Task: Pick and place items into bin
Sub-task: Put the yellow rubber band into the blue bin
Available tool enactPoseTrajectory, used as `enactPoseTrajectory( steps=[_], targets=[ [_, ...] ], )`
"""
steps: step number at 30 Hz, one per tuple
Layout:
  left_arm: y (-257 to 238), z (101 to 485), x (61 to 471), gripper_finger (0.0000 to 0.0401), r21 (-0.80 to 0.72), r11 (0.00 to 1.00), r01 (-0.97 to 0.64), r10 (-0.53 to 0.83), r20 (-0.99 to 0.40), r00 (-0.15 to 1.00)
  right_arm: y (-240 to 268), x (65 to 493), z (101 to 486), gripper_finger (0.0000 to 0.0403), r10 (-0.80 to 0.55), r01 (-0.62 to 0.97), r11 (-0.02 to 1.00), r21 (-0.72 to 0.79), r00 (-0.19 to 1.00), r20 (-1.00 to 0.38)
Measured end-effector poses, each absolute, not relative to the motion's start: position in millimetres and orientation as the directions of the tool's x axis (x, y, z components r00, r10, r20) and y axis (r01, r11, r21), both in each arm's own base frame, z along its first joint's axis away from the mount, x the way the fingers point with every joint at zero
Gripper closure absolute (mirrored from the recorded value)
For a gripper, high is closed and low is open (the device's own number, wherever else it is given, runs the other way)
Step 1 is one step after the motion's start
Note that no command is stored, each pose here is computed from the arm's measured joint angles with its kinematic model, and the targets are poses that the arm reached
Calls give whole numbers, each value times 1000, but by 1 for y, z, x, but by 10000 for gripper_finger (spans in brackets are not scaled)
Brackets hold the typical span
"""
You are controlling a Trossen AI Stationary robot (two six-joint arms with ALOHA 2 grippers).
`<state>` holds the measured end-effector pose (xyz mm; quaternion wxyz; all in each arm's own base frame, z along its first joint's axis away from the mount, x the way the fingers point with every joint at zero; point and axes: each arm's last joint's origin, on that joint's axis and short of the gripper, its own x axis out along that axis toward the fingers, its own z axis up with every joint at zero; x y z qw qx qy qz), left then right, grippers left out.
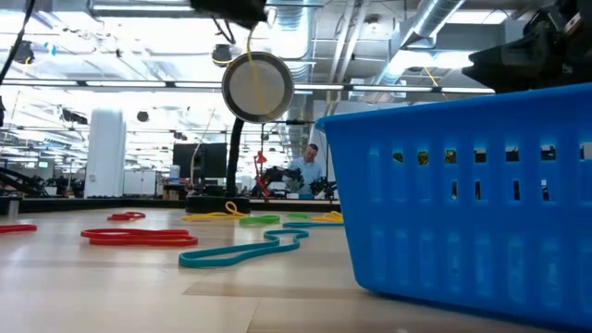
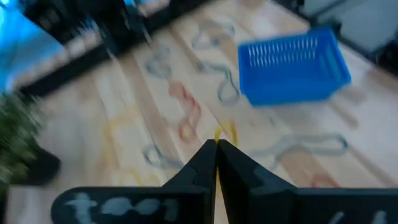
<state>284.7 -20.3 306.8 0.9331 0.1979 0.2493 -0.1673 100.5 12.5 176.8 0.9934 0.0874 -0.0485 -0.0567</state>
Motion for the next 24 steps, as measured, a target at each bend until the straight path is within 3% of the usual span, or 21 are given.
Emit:
enactPoseTrajectory(
  steps=[6,10,20,24],
  targets=[
    [-32,322,290,401,304,863,404,-256,-426,868,8,100,174,305,-265,252,951,178,963,54],
    [-44,324,297,401,308,859,409,-293,-360,886,8,100,169,305,-277,270,944,190,961,14],
    [-66,281,348,401,253,873,417,-338,-302,891,8,101,165,305,-275,275,932,237,961,-33],
    [-76,263,365,401,185,857,481,-433,-247,867,9,102,163,305,-273,275,927,256,961,-46]
  ],
)
